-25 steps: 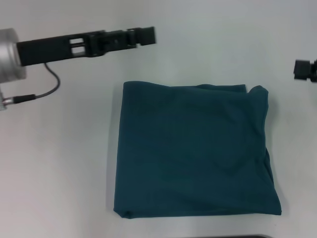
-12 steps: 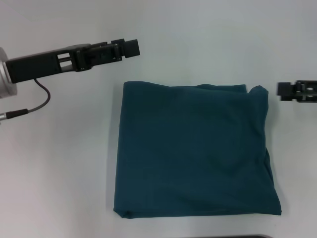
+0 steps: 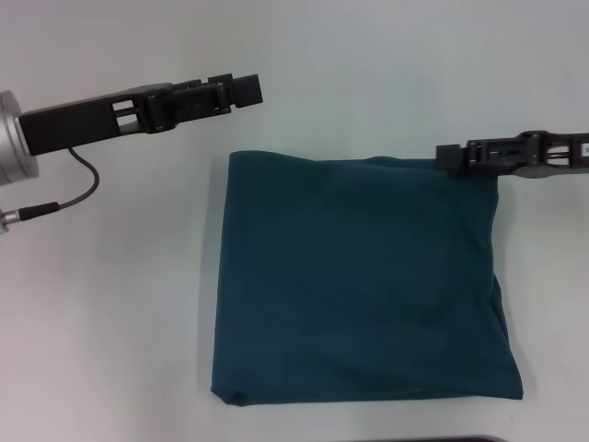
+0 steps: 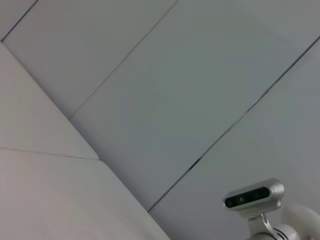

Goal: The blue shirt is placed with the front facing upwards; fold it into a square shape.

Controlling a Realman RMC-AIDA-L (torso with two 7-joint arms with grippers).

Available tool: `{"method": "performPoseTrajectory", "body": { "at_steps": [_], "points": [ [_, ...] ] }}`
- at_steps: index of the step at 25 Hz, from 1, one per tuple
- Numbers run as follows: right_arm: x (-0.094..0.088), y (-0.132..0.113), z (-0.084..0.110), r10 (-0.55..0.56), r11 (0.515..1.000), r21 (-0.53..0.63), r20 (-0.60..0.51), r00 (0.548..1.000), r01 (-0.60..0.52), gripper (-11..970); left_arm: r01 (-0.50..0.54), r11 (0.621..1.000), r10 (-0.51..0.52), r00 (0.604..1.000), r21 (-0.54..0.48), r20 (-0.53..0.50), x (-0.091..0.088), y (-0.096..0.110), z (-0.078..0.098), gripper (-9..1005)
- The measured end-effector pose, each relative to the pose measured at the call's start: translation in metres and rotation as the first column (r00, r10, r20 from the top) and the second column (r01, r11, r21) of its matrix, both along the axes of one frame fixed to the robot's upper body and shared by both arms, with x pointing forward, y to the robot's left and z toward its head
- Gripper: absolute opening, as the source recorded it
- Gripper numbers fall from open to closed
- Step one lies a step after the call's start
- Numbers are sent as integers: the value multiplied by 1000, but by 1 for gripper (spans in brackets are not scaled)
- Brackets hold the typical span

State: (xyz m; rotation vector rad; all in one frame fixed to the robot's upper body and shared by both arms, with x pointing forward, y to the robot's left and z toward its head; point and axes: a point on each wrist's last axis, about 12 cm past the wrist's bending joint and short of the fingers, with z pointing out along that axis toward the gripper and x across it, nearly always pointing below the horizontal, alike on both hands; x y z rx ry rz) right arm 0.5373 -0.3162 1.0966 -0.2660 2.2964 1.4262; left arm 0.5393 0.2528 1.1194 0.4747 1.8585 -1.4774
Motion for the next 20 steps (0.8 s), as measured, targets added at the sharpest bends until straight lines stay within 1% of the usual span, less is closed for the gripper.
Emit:
{"method": "performPoseTrajectory", "body": {
  "at_steps": [4,11,16,19,20],
  "points": [
    [5,6,-5,-6,1000,-17,-9,1000,6,744,-6,1000,6,1000,0,-6,1,-1,-1,964],
    [9,12,-19,-22,995,-97,-36,999,19,744,-18,1000,18,1000,4,-14,2,-3,-6,965],
    [12,11,-23,-49,990,-133,-34,998,44,744,-15,1000,15,1000,7,-10,3,-4,-7,964],
    [14,14,-32,-66,981,-184,-35,997,59,744,-21,1000,21,1000,11,-18,2,-5,-10,965],
    [14,14,-32,-66,981,-184,-35,997,59,744,-21,1000,21,1000,11,-18,2,-5,-10,965]
  ]
}}
